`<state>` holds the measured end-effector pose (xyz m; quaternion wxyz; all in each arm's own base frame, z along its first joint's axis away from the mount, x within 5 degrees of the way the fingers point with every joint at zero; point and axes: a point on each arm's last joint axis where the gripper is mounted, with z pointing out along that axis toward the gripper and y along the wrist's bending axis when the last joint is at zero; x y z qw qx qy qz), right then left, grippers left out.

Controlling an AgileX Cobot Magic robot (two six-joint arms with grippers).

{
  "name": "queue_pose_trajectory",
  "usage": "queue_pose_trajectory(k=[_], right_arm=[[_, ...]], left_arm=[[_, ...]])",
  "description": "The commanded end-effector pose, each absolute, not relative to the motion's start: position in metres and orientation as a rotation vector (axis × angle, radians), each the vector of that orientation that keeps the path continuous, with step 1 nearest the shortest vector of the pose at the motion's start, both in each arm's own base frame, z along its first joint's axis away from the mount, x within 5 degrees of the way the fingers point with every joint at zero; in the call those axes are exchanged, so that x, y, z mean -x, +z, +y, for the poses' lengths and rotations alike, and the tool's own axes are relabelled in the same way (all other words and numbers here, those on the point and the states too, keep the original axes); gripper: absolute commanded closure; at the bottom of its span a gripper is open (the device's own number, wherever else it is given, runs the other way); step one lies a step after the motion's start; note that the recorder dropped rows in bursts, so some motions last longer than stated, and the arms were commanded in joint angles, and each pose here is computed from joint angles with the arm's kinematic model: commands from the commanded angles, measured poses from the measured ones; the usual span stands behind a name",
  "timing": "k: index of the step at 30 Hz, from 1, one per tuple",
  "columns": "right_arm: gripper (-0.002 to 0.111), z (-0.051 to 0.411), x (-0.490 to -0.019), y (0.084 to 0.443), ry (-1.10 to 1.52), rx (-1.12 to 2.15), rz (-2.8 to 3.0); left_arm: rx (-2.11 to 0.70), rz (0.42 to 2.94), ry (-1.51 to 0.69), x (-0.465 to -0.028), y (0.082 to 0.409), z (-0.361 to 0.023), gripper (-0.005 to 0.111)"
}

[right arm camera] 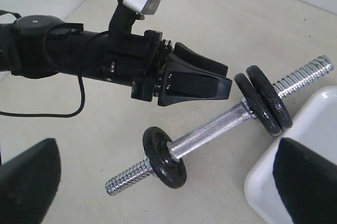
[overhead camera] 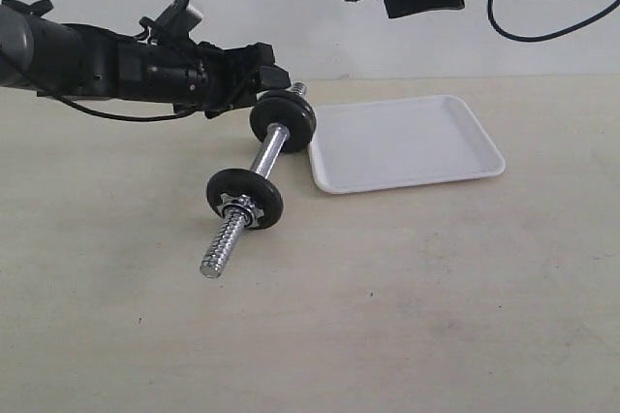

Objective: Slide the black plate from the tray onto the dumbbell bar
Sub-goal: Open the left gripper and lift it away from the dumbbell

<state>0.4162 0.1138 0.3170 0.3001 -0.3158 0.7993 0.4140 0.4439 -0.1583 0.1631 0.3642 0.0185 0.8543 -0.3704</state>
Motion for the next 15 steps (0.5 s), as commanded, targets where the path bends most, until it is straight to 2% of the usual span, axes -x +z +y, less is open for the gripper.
queue_pose_trajectory(k=[1, 7, 15], right_arm=[[0.003, 0.112, -0.414, 0.323, 1.083, 0.858, 2.103], [0.003, 0.112, -0.414, 0.323, 1.081, 0.861, 2.1], [0.003, 0.112, -0.414, 0.323, 1.103, 0.82, 2.128]], left_arm=[[-0.053, 2.194, -0.98, -0.443, 0.164, -0.161, 0.047], [-0.111, 2.136, -1.029, -0.439, 0.186, -0.162, 0.047], [-0.256, 2.063, -0.95, -0.431, 0.223, -0.156, 0.047]])
